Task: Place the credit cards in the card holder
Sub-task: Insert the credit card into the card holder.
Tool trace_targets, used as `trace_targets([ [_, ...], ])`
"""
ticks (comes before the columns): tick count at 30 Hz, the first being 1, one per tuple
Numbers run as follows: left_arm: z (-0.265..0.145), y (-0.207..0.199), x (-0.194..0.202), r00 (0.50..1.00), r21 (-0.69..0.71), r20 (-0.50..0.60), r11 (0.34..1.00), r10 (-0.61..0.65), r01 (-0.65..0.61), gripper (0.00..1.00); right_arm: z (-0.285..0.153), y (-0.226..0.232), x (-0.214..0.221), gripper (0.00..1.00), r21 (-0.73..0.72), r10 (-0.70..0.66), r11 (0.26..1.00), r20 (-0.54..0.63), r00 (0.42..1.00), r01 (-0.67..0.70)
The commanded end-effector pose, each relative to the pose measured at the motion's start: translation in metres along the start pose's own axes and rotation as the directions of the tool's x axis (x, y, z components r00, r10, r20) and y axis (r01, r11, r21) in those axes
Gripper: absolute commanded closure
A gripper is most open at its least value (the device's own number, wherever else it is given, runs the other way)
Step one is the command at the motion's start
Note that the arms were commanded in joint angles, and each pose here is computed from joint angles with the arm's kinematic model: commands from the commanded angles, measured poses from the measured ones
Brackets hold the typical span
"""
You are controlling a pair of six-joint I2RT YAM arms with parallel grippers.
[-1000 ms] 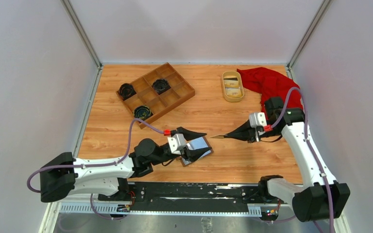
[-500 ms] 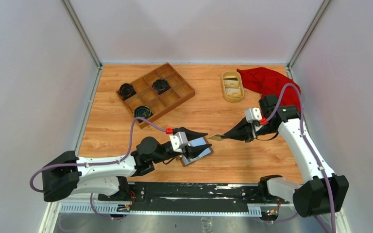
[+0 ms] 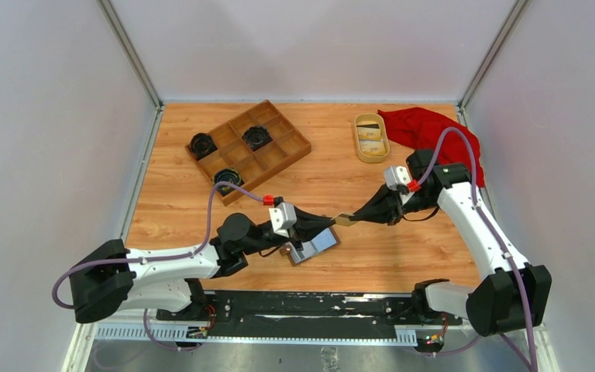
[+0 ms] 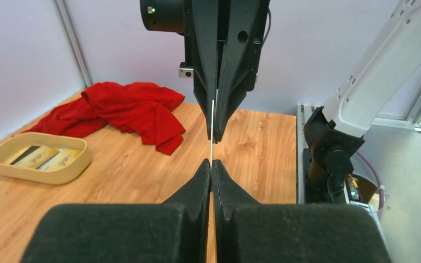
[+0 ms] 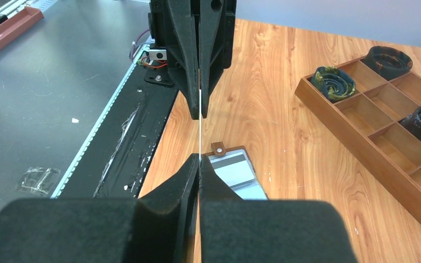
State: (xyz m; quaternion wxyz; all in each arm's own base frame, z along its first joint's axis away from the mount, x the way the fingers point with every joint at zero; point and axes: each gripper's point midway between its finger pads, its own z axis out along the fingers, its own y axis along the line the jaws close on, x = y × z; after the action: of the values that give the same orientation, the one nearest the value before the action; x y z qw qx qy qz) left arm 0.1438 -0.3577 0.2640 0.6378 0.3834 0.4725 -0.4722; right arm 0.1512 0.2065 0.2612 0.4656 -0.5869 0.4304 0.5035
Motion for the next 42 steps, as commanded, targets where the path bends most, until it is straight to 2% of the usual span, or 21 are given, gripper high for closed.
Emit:
trace_targets([
  [1,-0.001,0.005,-0.007,0.994,-0.002,0.022,0.995,-0.104,0.104,1.00,0.006,0.000,-0.022,0.86,-0.019,0.029,0.999,0.101,0.994,-0.028],
  [5,-0.016,0.024,0.002,0.959,-0.068,0.008,0.957,-0.284,0.284,1.00,0.006,-0.001,-0.011,0.38,-0.019,0.050,0.999,0.064,0.997,-0.049],
  [7,-0.026,0.036,0.014,0.919,-0.127,-0.016,0.912,-0.394,0.389,1.00,0.004,-0.005,-0.001,0.06,-0.016,0.059,0.998,0.016,0.998,-0.059],
  [8,-0.032,0.041,0.022,0.898,-0.153,-0.030,0.889,-0.440,0.431,1.00,0.003,-0.007,0.005,0.02,-0.013,0.072,0.997,-0.013,0.997,-0.072],
  [11,-0.055,0.049,0.051,0.815,-0.233,-0.070,0.804,-0.575,0.547,1.00,-0.002,-0.021,0.026,0.00,0.027,0.173,0.985,-0.104,0.980,-0.171],
  [14,-0.080,0.054,0.084,0.698,-0.321,-0.105,0.688,-0.709,0.651,1.00,-0.010,-0.052,0.060,0.00,0.206,0.342,0.930,-0.191,0.920,-0.303],
  [16,-0.094,0.055,0.102,0.615,-0.364,-0.119,0.610,-0.780,0.703,1.00,-0.017,-0.071,0.080,0.00,0.326,0.410,0.886,-0.214,0.887,-0.330],
  [19,-0.106,0.057,0.118,0.523,-0.398,-0.133,0.528,-0.842,0.750,1.00,-0.017,-0.077,0.098,0.00,0.368,0.530,0.821,-0.204,0.823,-0.437],
  [23,-0.111,0.066,0.130,0.446,-0.429,-0.134,0.457,-0.885,0.779,1.00,-0.008,-0.074,0.126,0.00,0.368,0.629,0.762,-0.227,0.744,-0.532],
  [28,-0.111,0.068,0.139,0.381,-0.444,-0.150,0.406,-0.913,0.799,1.00,0.008,-0.070,0.155,0.04,0.379,0.687,0.723,-0.299,0.662,-0.578],
  [32,-0.117,0.064,0.153,0.332,-0.474,-0.158,0.366,-0.930,0.801,1.00,0.015,-0.069,0.174,0.16,0.398,0.723,0.690,-0.338,0.603,-0.604],
  [34,-0.120,0.063,0.160,0.312,-0.489,-0.160,0.350,-0.937,0.799,1.00,0.019,-0.068,0.178,0.26,0.393,0.734,0.679,-0.347,0.584,-0.620],
  [39,-0.123,0.063,0.168,0.297,-0.508,-0.162,0.338,-0.941,0.792,1.00,0.026,-0.064,0.188,0.61,0.385,0.754,0.655,-0.373,0.540,-0.650],
  [42,-0.123,0.064,0.171,0.289,-0.514,-0.163,0.331,-0.943,0.791,1.00,0.030,-0.061,0.194,0.72,0.382,0.762,0.644,-0.392,0.515,-0.663],
])
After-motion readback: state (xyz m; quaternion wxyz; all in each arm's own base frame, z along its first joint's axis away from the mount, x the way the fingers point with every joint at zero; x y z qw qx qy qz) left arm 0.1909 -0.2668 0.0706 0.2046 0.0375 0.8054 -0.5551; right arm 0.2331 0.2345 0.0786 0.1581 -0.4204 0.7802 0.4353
